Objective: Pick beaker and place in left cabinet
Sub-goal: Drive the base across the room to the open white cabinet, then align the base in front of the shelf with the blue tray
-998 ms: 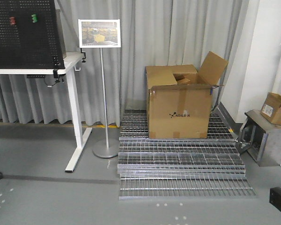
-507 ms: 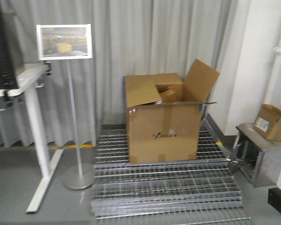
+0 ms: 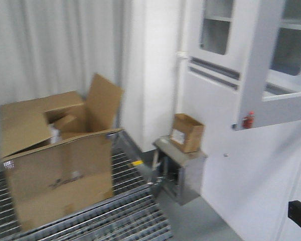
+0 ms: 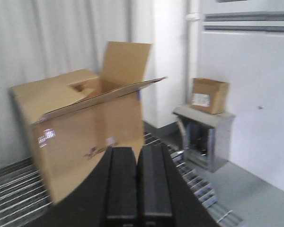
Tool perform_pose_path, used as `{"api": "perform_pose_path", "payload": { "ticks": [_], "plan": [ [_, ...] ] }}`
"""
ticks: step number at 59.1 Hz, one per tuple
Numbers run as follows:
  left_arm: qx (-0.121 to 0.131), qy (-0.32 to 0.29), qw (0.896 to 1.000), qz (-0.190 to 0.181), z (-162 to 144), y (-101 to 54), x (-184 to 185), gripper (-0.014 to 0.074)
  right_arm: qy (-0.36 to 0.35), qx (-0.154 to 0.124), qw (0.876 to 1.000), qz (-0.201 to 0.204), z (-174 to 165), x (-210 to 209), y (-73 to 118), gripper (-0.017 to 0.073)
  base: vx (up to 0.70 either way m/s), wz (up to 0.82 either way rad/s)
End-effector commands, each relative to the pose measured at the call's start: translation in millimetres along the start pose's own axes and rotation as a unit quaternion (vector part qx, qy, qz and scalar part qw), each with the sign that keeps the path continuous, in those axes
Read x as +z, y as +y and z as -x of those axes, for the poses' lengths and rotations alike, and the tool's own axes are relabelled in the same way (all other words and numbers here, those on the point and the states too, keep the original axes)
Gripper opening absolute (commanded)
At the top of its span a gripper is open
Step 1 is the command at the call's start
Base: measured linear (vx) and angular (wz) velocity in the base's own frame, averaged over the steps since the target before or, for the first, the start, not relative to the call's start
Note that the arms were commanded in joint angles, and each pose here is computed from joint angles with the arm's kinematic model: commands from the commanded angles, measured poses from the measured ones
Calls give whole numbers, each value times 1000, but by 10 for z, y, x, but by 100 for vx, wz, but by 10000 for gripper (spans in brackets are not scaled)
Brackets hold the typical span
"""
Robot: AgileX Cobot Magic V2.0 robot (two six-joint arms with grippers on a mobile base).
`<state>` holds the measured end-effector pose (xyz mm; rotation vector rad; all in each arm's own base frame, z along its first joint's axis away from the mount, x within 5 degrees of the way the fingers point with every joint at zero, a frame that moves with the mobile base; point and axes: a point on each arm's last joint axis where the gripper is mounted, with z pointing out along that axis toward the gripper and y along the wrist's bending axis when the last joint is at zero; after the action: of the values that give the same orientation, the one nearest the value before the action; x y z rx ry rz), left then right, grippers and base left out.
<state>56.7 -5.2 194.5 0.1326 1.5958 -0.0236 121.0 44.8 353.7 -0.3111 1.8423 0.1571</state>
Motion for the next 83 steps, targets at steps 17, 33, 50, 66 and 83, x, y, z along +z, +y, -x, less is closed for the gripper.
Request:
{"api": "perform_pose_path", "payload": {
  "ticks": [17,33,50,66,83],
  "plan": [
    [-3,-46,999,-5,41,-9,-10,-8,-51,-11,999,9,157,-42,9,-3,38,-70],
    [-3,-46,999,-5,41,-9,-10,-8,-51,-11,999,9,157,-42,9,-3,31,-69],
    [-3,-46,999,-5,41,-9,-10,-8,-51,-11,999,9,157,-42,9,-3,26,-76],
    [-3,-46,999,-5,41,-9,-10,-8,-51,-11,999,9,157,-42,9,-3,24,-61],
    [-3,-46,999,-5,41,-9,-10,-8,-51,-11,999,9,157,-42,9,-3,26,-21]
  ]
}}
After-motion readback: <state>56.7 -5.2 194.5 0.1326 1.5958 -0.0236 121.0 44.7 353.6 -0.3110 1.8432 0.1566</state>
